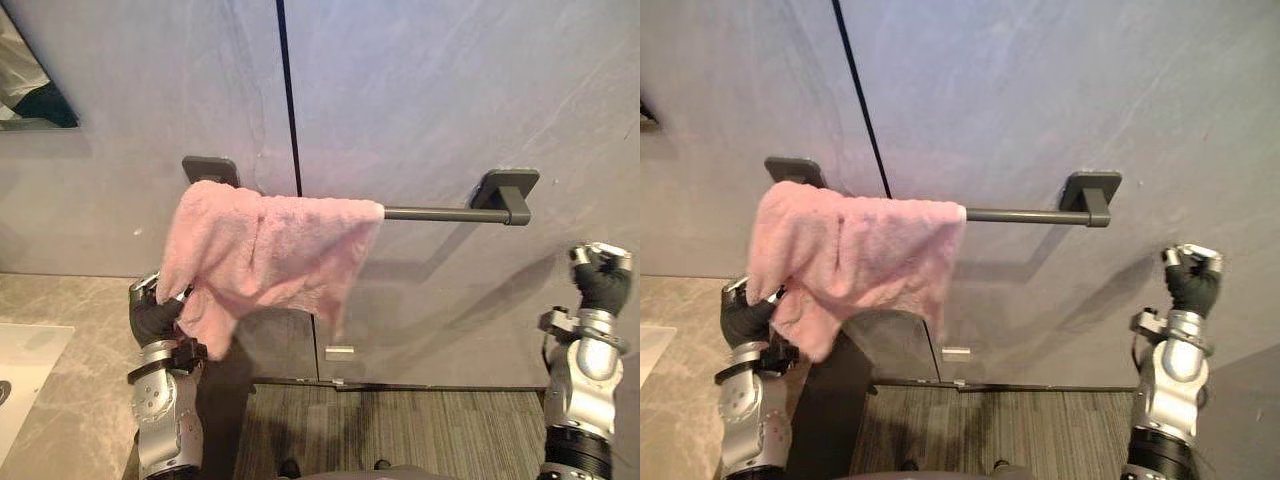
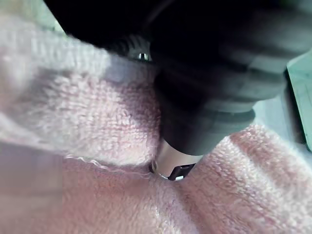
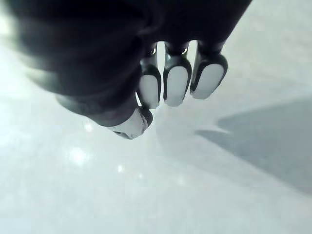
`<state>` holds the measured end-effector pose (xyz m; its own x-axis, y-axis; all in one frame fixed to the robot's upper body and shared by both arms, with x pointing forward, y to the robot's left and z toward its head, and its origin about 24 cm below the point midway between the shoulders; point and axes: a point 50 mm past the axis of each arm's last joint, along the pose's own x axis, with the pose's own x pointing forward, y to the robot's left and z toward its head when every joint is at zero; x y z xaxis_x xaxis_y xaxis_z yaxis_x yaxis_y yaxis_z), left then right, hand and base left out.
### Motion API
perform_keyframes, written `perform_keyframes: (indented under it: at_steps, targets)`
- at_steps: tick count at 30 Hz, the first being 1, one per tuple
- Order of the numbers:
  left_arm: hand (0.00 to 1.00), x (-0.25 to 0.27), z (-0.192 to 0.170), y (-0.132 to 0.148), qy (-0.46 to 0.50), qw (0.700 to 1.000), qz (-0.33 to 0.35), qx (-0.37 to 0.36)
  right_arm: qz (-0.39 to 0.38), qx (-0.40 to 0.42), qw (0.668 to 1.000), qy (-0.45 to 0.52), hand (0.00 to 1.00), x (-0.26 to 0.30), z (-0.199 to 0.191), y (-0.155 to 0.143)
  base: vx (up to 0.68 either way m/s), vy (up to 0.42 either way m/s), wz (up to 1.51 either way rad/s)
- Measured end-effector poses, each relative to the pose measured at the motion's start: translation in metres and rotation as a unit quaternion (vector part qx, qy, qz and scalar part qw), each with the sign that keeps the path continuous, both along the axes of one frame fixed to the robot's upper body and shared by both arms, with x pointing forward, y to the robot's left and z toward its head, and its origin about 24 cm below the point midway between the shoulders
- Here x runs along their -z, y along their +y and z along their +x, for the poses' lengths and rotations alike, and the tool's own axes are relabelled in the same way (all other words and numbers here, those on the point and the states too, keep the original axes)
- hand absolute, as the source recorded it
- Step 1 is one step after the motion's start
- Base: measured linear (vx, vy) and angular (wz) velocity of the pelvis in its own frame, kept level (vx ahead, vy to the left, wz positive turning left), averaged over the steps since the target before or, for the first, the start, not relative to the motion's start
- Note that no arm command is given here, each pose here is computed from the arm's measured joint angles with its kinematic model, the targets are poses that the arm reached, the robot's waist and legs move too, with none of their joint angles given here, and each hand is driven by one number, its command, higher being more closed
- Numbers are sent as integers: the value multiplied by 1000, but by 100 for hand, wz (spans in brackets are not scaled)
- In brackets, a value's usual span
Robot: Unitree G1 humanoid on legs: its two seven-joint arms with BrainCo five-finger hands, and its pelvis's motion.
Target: Organize washtable
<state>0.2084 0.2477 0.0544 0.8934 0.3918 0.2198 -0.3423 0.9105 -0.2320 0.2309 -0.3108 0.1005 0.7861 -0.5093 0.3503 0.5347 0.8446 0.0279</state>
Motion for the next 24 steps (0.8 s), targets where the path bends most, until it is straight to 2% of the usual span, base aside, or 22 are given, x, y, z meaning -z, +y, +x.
perform_keyframes:
  at_steps: [15,19,20,24]
  targets:
    - [100,20,-1,-31,43,996,-9,74,44,-39,992,108,100,53,-5,19,-19,-6,-1]
    - [100,23,3,-46,50,993,-9,107,47,-105,984,139,100,67,3,43,-5,-6,-2]
    - [100,23,4,-50,51,992,-9,115,44,-131,980,145,0,69,6,52,0,0,0]
    - [100,24,5,-59,53,989,-5,137,38,-191,968,158,0,74,11,75,-2,-4,-4]
